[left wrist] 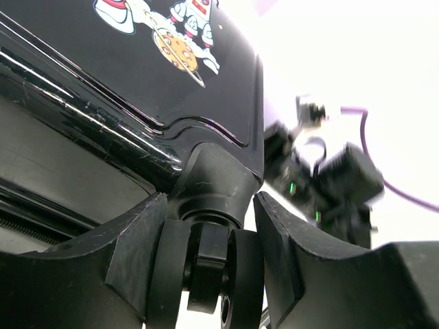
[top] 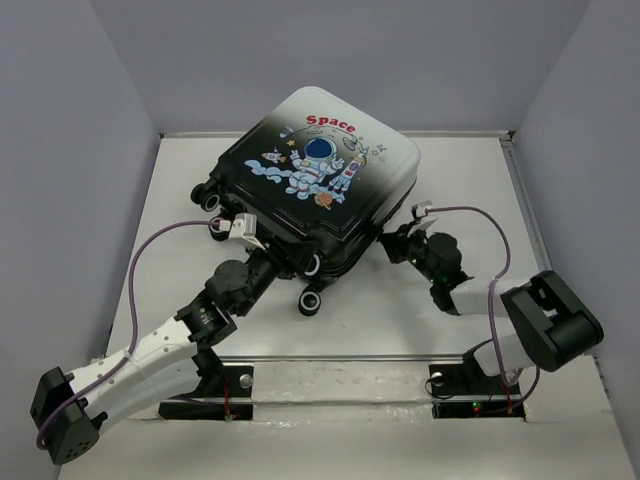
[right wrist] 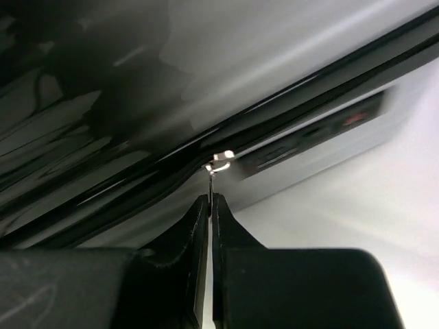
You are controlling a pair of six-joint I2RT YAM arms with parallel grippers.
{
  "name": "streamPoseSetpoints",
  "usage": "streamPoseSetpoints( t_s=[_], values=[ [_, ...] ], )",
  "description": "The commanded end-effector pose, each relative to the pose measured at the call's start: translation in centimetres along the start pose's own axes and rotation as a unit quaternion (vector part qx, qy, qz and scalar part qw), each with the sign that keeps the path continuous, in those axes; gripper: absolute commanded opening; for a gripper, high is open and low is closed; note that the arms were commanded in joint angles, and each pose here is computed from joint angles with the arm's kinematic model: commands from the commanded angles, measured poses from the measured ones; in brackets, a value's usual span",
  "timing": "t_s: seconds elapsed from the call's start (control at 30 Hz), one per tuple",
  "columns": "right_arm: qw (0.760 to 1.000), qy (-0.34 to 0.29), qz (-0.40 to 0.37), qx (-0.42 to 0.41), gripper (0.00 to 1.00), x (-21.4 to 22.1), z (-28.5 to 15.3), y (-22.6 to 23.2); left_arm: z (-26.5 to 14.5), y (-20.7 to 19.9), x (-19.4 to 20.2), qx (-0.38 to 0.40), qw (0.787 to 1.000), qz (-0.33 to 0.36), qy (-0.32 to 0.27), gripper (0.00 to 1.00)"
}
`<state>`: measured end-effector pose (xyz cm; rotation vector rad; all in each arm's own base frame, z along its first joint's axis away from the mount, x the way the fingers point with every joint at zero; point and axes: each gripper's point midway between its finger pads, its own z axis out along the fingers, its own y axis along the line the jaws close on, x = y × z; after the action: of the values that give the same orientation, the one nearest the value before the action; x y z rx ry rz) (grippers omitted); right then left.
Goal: Pack the luggage
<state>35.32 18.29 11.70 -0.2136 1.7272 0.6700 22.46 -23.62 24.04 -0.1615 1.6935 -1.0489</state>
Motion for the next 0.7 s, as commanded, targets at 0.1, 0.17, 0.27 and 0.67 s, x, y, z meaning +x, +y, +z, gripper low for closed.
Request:
streamPoseSetpoints(
  t_s=[0.1, 0.17, 0.27, 0.67],
  values=[
    [0.993, 0.089, 0.009, -0.08, 0.07, 8.5, -4.2, 14.2, 2.5, -4.4, -2.2, 0.062, 0.997, -0.025, -0.035, 0.06],
    [0.983, 0.132, -0.011, -0.125, 0.07, 11.7, -6.8, 19.3, 3.3, -4.5, -2.3, 0.061, 0.997, -0.02, -0.037, 0.06],
    [0.979, 0.147, -0.005, -0.144, 0.07, 13.2, -8.0, 24.0, 4.4, -6.0, -3.0, 0.08, 0.996, -0.019, -0.032, 0.06],
    [0.972, -0.065, 0.086, -0.211, 0.07, 6.5, -5.3, 34.4, 5.6, -15.6, -7.7, 0.185, 0.982, -0.02, 0.017, 0.06]
  ],
)
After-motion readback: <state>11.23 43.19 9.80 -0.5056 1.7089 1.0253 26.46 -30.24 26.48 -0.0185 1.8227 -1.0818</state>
